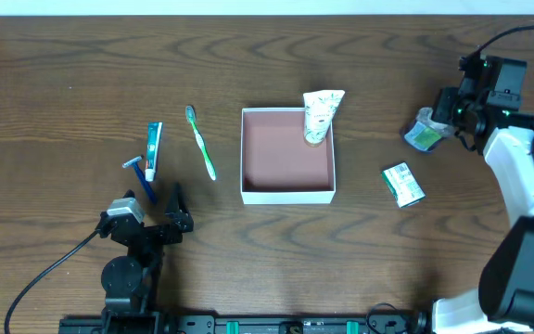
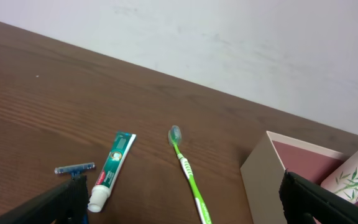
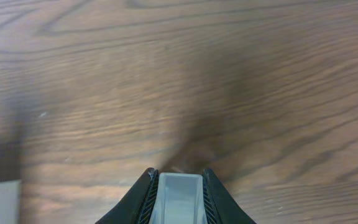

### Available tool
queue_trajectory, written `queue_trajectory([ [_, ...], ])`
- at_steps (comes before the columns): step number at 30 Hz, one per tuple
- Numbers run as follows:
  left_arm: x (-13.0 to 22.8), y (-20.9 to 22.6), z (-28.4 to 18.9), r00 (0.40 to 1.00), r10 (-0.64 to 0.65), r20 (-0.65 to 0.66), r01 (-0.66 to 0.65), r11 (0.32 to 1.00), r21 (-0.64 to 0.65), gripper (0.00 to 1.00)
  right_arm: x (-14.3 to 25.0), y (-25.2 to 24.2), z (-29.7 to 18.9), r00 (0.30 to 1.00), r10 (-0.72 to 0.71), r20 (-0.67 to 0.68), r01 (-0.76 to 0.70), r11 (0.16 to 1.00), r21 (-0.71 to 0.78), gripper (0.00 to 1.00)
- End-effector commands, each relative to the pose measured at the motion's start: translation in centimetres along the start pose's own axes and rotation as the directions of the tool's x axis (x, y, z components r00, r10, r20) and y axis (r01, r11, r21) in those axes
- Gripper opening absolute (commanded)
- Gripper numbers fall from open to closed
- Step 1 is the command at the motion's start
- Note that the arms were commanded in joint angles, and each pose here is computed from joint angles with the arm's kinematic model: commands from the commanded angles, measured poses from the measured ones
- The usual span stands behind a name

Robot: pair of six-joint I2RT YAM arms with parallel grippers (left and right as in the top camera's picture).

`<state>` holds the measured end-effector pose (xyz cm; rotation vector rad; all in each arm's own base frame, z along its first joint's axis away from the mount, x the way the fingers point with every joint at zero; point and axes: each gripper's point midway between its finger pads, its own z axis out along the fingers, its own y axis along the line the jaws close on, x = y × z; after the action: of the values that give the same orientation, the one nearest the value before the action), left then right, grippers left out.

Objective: Pack container
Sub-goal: 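Carry the soap bottle over the box and lower it inside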

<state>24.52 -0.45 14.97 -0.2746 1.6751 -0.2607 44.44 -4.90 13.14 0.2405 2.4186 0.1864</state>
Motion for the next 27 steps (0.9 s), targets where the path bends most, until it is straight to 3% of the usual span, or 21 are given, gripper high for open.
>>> queue_trajectory([
  [1,1.5,1.1,0.1,0.999,0.01,-0.043,-0.012,0.999,-0.047,0.98,-2.8,4.1,-4.8,0.991,-0.06,0.117,0.081,0.981,-0.177,0.14],
  [4,1.5,1.1,0.1,0.999,0.01,-0.043,-0.012,0.999,-0.047,0.98,-3.0,6.5,-7.8,0.984,-0.086,0.153,0.127,0.951,-0.281,0.14],
  [11,1.5,1.1,0.1,0.999,0.009,-0.043,-0.011,0.999,-0.047,0.98,-1.4,14.1,-15.4,0.947,-0.204,0.25,0.31,0.79,-0.53,0.14],
  [20,1.5,1.1,0.1,0.999,0.009,-0.043,-0.011,0.999,-0.047,0.98,4.1,23.1,-18.2,0.836,-0.441,0.326,0.541,0.561,-0.627,0.13],
  [27,1.5,1.1,0.1,0.999,0.009,-0.043,-0.011,0.999,-0.047,0.98,7.2,26.1,-17.1,0.764,-0.563,0.315,0.621,0.509,-0.596,0.09],
])
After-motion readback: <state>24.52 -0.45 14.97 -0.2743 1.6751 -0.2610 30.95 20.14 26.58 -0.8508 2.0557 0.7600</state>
